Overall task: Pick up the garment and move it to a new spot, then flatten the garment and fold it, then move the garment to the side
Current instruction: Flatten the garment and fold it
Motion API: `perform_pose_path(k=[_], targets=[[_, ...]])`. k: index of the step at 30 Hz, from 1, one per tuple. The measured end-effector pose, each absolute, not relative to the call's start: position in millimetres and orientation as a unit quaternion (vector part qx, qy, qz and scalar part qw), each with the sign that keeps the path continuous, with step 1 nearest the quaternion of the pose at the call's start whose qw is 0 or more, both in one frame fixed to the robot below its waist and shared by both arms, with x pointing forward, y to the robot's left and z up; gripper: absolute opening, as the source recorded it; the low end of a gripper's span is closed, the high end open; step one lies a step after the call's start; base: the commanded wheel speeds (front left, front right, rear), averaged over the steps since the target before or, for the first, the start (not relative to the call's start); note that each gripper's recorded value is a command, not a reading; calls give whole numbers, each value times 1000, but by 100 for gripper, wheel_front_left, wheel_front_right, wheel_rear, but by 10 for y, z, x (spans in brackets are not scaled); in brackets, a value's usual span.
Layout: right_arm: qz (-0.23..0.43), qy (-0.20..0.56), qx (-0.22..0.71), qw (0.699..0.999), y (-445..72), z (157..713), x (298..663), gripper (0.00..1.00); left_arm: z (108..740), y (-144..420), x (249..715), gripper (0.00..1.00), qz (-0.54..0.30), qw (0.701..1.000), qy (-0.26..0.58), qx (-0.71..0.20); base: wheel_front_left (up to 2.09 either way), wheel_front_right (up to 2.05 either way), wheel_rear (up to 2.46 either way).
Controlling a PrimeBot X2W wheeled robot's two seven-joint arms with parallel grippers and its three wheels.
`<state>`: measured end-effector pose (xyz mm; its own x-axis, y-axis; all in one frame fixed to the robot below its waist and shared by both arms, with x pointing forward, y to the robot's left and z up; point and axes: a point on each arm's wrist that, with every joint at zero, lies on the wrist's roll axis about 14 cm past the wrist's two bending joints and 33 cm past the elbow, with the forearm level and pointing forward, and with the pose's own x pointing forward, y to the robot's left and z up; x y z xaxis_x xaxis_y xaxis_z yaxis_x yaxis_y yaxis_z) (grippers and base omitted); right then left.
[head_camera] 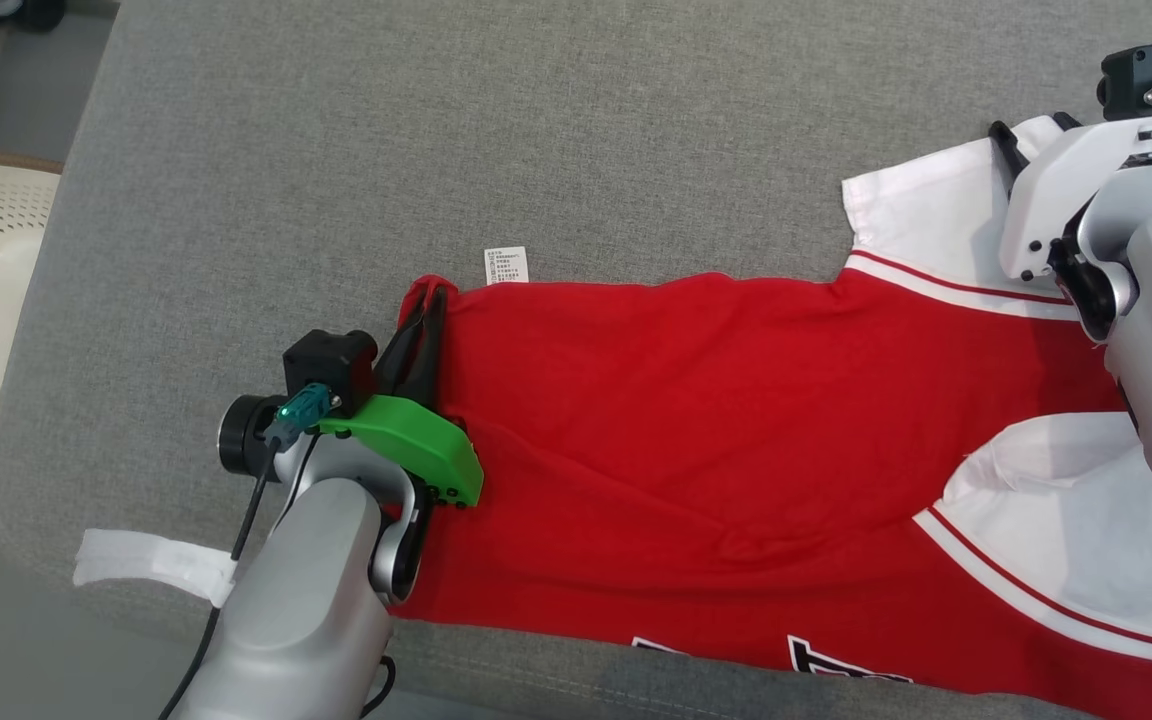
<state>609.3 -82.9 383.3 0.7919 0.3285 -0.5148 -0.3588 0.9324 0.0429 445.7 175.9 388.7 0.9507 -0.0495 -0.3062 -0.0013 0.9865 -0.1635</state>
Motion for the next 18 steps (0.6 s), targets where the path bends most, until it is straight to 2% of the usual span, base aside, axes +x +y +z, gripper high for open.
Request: perform_pose_path(k=[9, 18], targets=[[172, 251, -29, 952, -921, 3894, 6098, 0, 3912, 1732, 4485, 0, -12, 985, 153, -82, 0, 0, 0], [180, 165, 17, 970, -803, 4341, 6104, 0, 4068, 1775, 4544, 0, -6, 989, 130, -77, 0, 0, 0]])
